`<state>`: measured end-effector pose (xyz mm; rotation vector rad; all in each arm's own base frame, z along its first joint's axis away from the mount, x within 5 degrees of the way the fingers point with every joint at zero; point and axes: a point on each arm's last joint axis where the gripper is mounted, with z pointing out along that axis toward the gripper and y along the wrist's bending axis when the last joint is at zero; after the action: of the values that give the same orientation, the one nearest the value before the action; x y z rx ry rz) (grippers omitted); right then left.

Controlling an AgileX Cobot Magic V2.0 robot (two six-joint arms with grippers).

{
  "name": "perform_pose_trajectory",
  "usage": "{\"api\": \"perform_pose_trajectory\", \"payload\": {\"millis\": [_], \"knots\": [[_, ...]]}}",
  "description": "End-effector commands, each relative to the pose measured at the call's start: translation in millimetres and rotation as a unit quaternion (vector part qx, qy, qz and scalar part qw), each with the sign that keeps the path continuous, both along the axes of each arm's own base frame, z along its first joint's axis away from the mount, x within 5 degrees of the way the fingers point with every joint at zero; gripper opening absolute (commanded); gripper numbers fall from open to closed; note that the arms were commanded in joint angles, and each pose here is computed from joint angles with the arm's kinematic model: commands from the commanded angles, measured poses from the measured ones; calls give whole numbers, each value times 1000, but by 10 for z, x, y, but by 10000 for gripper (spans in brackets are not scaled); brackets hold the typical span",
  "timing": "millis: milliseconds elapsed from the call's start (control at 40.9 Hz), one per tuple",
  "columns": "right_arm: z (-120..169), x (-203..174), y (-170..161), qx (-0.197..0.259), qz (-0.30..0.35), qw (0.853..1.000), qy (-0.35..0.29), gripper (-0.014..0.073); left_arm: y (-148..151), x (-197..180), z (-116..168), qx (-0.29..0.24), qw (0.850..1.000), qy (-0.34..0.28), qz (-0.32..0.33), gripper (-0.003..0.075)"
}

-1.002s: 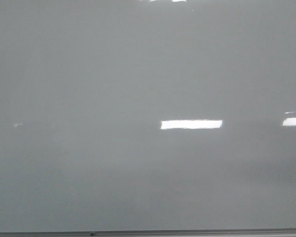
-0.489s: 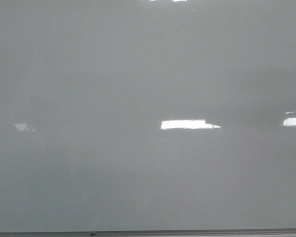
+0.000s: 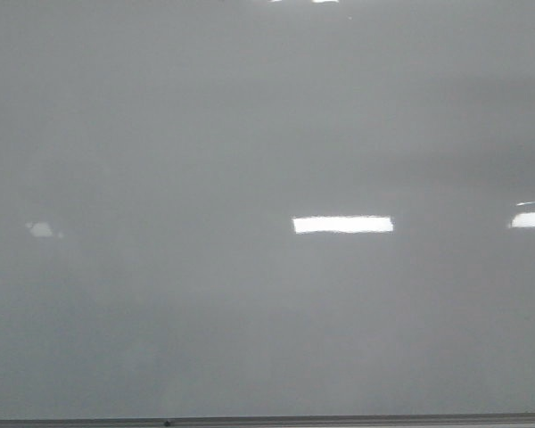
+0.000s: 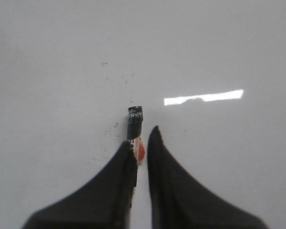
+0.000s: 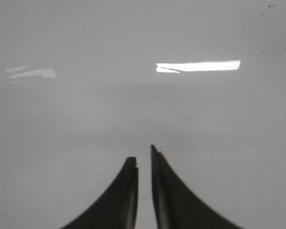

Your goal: Write number 7 on whiteboard

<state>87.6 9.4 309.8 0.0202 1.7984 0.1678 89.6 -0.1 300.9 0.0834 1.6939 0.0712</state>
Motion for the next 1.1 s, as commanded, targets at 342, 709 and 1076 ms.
{"api": "perform_pose_trajectory", "payload": {"millis": [342,709,1076], "knots": [[181,22,-12,4,-7,999,-52,662,0,92,135,21,999,-27,-2,618],[183,22,-12,4,-7,999,-54,662,18,1134,-61,52,974,221,-8,617],[183,22,-12,4,-7,999,-54,662,254,1798,-480,43,959,278,29,617]]}}
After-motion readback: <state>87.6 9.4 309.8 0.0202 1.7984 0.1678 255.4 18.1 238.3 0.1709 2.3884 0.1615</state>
